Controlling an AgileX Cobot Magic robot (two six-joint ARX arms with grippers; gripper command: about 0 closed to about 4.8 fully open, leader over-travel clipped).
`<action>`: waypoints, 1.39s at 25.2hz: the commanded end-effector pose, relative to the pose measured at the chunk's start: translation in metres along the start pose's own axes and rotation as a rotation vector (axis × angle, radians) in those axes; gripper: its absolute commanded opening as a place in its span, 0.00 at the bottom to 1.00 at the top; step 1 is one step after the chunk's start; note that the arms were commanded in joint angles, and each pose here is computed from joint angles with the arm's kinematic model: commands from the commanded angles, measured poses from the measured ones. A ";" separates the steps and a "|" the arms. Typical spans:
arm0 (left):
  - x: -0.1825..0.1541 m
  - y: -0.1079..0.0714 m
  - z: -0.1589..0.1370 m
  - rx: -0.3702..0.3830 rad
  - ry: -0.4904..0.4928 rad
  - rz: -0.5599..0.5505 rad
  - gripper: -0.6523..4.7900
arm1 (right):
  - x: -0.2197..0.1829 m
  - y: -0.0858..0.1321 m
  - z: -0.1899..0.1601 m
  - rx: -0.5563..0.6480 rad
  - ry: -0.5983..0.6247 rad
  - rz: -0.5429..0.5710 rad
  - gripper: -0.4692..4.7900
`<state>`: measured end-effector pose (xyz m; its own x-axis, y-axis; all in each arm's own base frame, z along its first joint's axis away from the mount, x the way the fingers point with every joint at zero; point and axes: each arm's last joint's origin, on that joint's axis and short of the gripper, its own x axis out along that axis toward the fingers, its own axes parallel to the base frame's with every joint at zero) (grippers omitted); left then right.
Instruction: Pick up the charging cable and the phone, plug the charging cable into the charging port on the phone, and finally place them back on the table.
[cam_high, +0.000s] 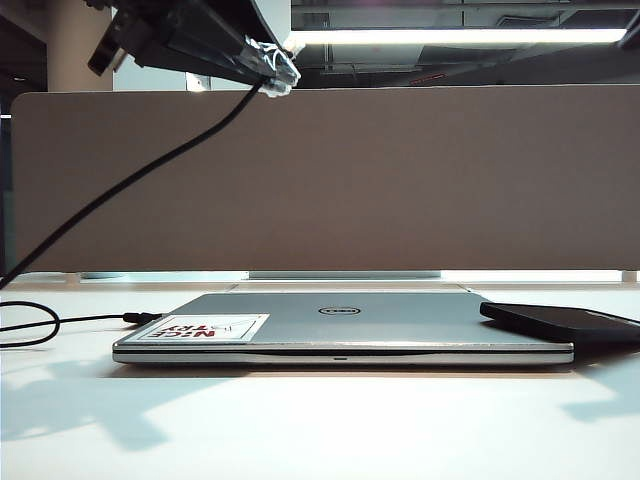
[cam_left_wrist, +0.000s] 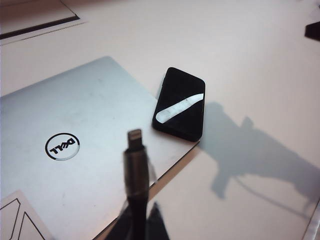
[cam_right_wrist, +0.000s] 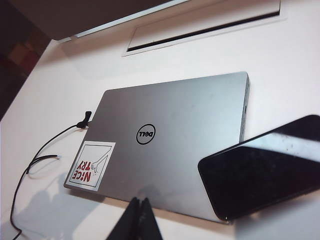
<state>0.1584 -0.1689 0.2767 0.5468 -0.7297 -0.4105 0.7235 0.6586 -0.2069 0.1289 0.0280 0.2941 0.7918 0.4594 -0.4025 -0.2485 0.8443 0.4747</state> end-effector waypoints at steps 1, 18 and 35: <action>0.001 0.000 0.001 -0.002 -0.004 -0.004 0.11 | 0.009 -0.011 0.001 0.065 0.046 0.035 0.08; 0.015 0.006 -0.017 0.042 0.048 0.009 0.11 | 0.054 -0.064 -0.056 0.436 0.127 -0.037 0.68; 0.015 0.006 -0.017 0.042 0.047 0.009 0.11 | 0.112 -0.095 -0.058 0.613 0.161 -0.055 0.95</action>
<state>0.1638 -0.1722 0.2516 0.5301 -0.7037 -0.4730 0.7305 0.6623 -0.1665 0.2050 0.0150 0.1568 0.6689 0.4978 -0.5520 0.2074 0.5881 0.7817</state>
